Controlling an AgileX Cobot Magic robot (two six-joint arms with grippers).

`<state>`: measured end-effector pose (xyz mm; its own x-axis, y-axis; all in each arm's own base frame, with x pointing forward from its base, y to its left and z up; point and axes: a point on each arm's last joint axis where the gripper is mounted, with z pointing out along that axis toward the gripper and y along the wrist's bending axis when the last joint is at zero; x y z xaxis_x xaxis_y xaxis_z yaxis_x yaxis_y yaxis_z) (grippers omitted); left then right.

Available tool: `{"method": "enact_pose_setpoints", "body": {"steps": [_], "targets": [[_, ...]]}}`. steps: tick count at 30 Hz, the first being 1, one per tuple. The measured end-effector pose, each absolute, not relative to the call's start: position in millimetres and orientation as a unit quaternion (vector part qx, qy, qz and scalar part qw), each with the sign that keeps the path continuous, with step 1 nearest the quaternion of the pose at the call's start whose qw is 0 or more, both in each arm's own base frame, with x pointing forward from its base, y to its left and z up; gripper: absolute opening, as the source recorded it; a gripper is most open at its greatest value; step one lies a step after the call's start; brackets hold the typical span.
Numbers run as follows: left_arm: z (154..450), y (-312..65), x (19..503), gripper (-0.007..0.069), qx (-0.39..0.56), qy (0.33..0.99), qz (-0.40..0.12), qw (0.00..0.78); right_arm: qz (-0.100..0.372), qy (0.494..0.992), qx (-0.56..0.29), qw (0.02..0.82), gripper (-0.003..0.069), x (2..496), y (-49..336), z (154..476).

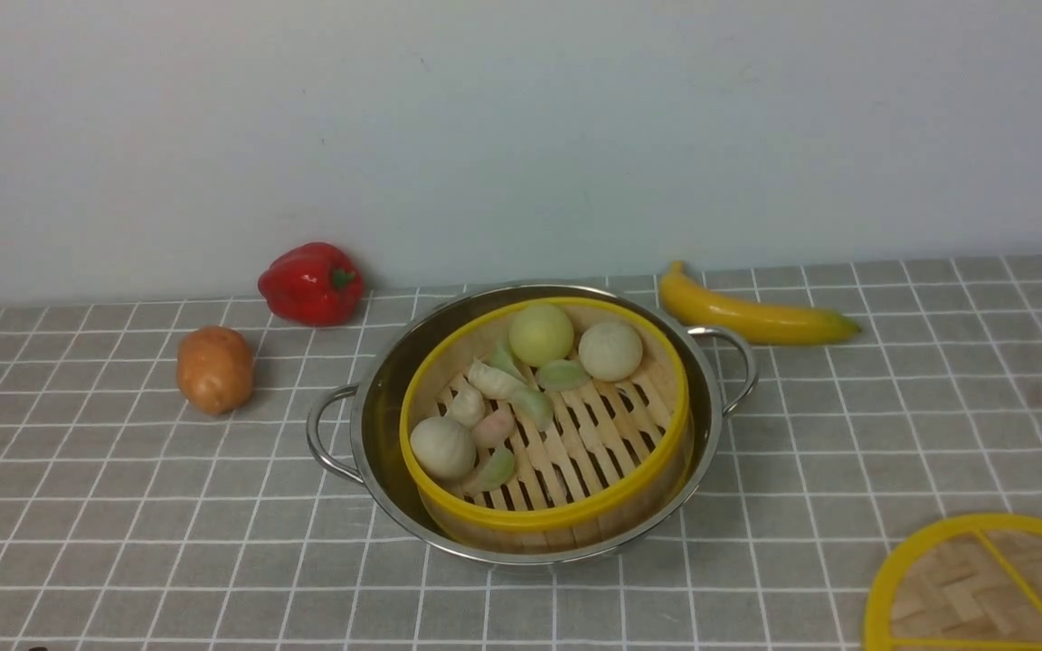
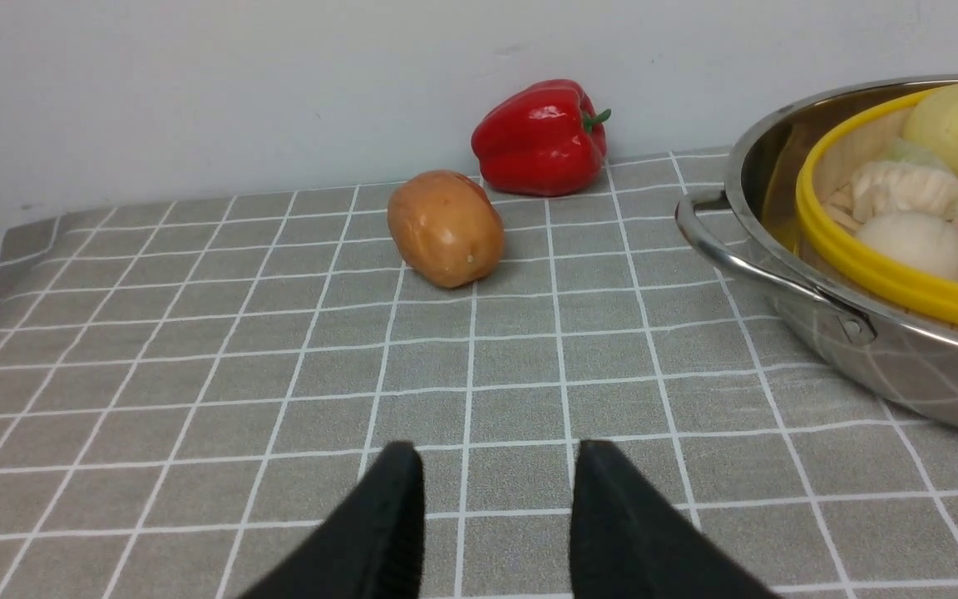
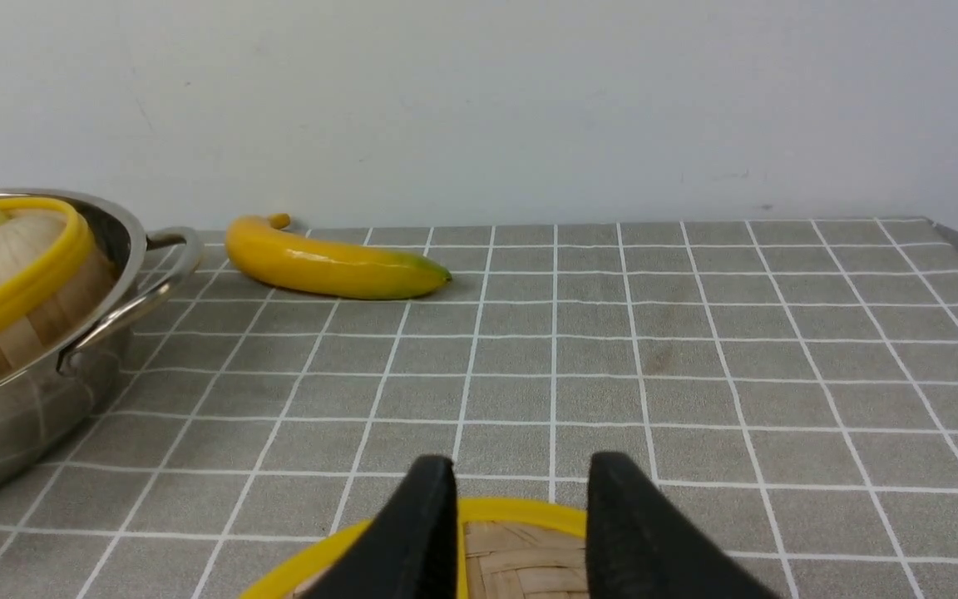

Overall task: Place the steamer in the pot on the grey tablecloth, and put the lid on the steamer.
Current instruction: 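Move the gripper down to the bamboo steamer lid and grasp its center knob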

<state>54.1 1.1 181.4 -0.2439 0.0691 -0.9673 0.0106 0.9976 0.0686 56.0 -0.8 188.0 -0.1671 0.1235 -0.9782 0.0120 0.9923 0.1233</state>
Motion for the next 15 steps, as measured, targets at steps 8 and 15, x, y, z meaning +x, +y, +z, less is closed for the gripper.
{"method": "enact_pose_setpoints", "body": {"steps": [8, 15], "targets": [[181, 1, 54, 0.0243, 0.025, 0.788, 0.023, 0.614, 0.045, 0.758, 0.044, 0.649, 0.0242, 56, -1, 189], [181, 1, 54, 0.0243, 0.025, 0.788, 0.023, 0.614, 0.115, 0.677, 0.080, 0.722, 0.0242, 54, 2, 225]]}}
